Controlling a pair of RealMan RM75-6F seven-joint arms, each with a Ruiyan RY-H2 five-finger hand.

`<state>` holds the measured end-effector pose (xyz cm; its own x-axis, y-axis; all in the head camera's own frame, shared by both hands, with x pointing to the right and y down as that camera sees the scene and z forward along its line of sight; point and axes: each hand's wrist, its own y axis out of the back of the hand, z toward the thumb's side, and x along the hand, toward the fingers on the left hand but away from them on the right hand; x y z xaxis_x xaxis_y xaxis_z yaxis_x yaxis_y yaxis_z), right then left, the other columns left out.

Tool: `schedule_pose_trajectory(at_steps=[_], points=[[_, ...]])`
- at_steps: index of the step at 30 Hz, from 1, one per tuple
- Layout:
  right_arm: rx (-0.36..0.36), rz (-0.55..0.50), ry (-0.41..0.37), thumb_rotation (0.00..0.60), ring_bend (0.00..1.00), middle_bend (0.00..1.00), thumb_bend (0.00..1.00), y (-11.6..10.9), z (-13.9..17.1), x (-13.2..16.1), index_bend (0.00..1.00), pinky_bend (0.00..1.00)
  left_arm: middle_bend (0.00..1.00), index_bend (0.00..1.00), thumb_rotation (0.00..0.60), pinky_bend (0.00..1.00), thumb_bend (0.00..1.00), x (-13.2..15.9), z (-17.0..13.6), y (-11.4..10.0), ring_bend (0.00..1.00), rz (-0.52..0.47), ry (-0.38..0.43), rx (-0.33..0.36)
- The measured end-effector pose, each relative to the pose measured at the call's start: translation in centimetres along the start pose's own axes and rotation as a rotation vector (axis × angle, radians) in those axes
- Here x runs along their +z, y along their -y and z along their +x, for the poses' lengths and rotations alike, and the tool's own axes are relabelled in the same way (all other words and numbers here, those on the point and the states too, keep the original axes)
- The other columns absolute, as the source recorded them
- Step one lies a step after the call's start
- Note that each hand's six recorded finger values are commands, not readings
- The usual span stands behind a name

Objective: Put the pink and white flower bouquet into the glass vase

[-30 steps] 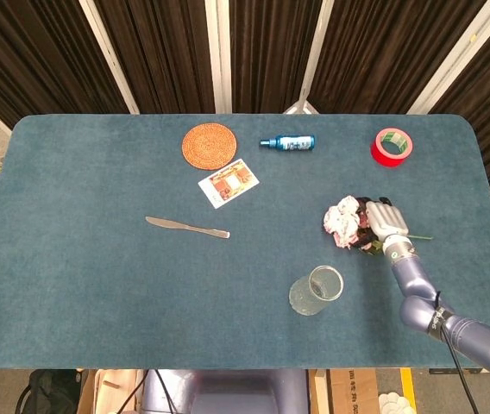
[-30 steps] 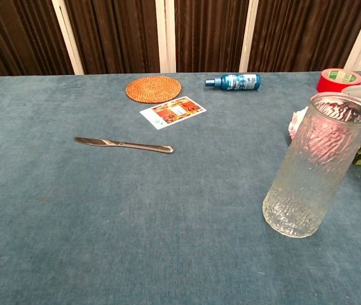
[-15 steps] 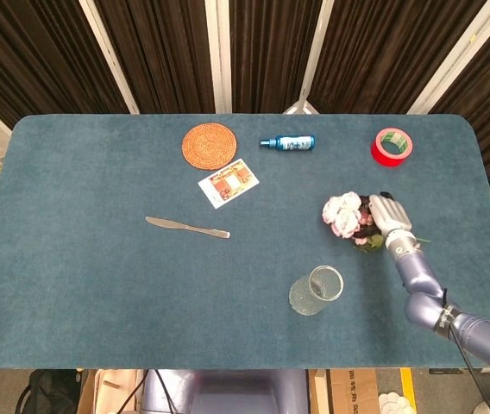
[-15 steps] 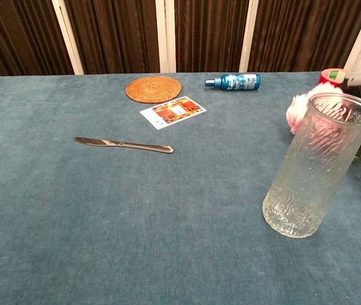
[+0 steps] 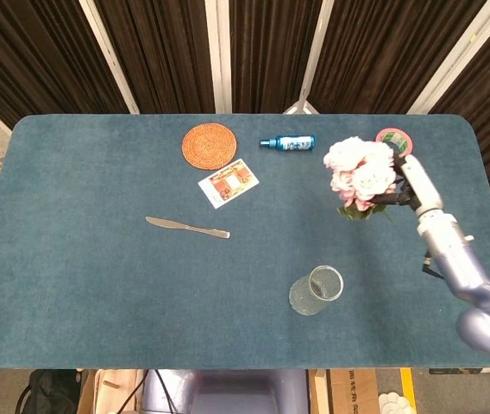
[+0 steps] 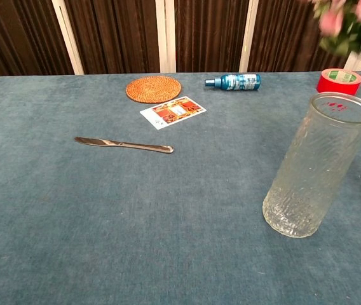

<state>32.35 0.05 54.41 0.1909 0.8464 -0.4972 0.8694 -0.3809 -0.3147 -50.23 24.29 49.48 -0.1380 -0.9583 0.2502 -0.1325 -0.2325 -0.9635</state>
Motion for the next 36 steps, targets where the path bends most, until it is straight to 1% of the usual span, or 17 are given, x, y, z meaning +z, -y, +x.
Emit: schedule_pose_trajectory(at_steps=[2, 8, 11, 14, 18, 23, 28, 36], points=[[0.005, -0.091, -0.04, 0.6, 0.41, 0.4, 0.28, -0.7, 1.4, 1.6, 0.51, 0.03, 0.0, 0.07, 0.6, 0.05, 0.21, 0.0, 0.0, -0.1, 0.0, -0.008, 0.008, 0.004], [0.04, -0.328, -0.131, 0.6, 0.41, 0.4, 0.28, -1.8, 5.9, 5.0, 0.51, 0.05, 0.0, 0.07, 0.6, 0.05, 0.21, 0.0, 0.0, -0.3, 0.0, -0.02, 0.02, 0.015], [0.062, -0.428, -0.175, 0.6, 0.41, 0.4, 0.28, -2.0, 8.1, 6.5, 0.51, 0.06, 0.0, 0.07, 0.6, 0.05, 0.21, -0.1, 0.1, -0.3, 0.0, -0.018, 0.015, 0.016], [0.094, -0.503, -0.217, 0.6, 0.41, 0.4, 0.28, -1.9, 10.1, 7.9, 0.51, 0.07, 0.0, 0.07, 0.6, 0.05, 0.21, 0.1, 0.2, -0.2, 0.0, -0.016, 0.018, 0.014], [0.148, -0.552, -0.262, 0.6, 0.41, 0.41, 0.28, -1.1, 12.2, 9.6, 0.51, 0.07, 0.0, 0.07, 0.6, 0.05, 0.21, 0.2, 0.2, -0.1, 0.0, -0.014, 0.022, 0.011], [0.173, -0.596, -0.254, 0.6, 0.41, 0.41, 0.28, -0.3, 13.3, 9.4, 0.52, 0.1, 0.0, 0.07, 0.6, 0.05, 0.21, 0.0, 0.1, -0.2, 0.0, -0.014, 0.016, 0.016], [0.184, -0.615, -0.257, 0.6, 0.41, 0.41, 0.28, 0.3, 13.7, 9.1, 0.52, 0.1, 0.0, 0.07, 0.6, 0.05, 0.21, -0.2, 0.1, -0.3, 0.0, -0.011, 0.007, 0.018], [0.225, -0.642, -0.241, 0.6, 0.41, 0.41, 0.28, 2.3, 13.3, 8.4, 0.52, 0.1, 0.0, 0.07, 0.6, 0.05, 0.21, -0.1, 0.1, -0.2, 0.0, -0.003, 0.007, 0.019]])
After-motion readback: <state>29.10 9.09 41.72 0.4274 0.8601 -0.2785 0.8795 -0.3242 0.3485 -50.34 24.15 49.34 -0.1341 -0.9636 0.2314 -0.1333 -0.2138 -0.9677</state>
